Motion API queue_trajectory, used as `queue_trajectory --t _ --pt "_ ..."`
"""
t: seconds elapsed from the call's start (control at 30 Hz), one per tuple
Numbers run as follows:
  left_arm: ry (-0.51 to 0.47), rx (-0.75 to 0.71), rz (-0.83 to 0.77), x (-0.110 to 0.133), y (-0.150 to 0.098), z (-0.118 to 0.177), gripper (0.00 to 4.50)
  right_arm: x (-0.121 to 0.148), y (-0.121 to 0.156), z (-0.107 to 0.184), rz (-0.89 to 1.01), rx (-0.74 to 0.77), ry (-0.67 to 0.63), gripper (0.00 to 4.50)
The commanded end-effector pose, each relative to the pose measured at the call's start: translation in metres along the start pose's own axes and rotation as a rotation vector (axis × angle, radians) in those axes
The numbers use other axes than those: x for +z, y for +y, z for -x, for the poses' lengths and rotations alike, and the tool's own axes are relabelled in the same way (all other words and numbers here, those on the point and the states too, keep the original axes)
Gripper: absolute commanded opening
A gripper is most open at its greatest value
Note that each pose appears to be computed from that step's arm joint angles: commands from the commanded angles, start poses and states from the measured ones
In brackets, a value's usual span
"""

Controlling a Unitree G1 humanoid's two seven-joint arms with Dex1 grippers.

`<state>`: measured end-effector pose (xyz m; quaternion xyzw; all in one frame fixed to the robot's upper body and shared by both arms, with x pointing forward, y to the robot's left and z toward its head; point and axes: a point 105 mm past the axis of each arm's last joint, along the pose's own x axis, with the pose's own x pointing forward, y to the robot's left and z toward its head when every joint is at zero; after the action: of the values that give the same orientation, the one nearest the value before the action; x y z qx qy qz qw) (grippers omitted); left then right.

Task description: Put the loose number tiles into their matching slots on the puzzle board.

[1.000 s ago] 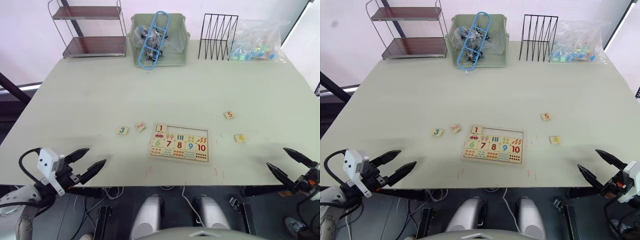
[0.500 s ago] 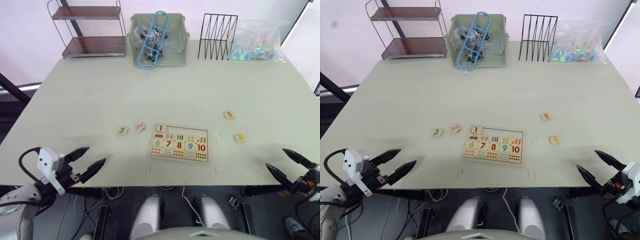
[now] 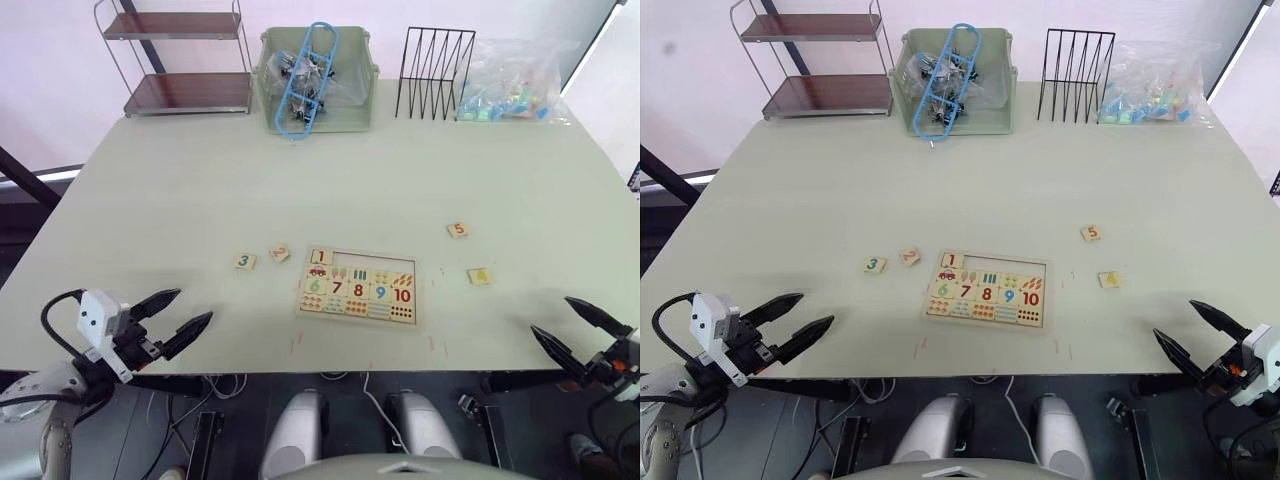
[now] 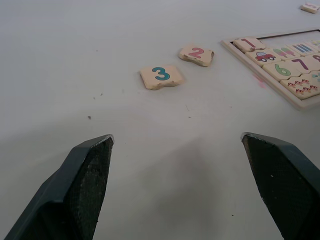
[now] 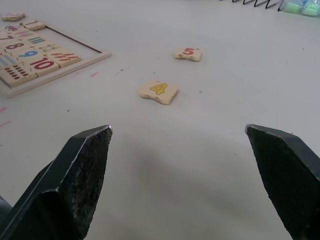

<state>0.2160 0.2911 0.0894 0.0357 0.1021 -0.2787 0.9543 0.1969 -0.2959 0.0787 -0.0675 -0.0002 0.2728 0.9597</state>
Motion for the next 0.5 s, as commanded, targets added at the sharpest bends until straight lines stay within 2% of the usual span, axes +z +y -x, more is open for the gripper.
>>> queue_trajectory --t 0.03,0.5 --pt "-0.013 -0.009 -0.037 0.007 0.003 -0.002 4.36 0.007 0.002 0.001 0.037 -0.005 -0.023 4.50" --pt "0.004 -0.016 -0.068 0.009 0.009 -0.005 4.36 0.016 0.013 -0.001 0.046 0.027 -0.044 4.50"
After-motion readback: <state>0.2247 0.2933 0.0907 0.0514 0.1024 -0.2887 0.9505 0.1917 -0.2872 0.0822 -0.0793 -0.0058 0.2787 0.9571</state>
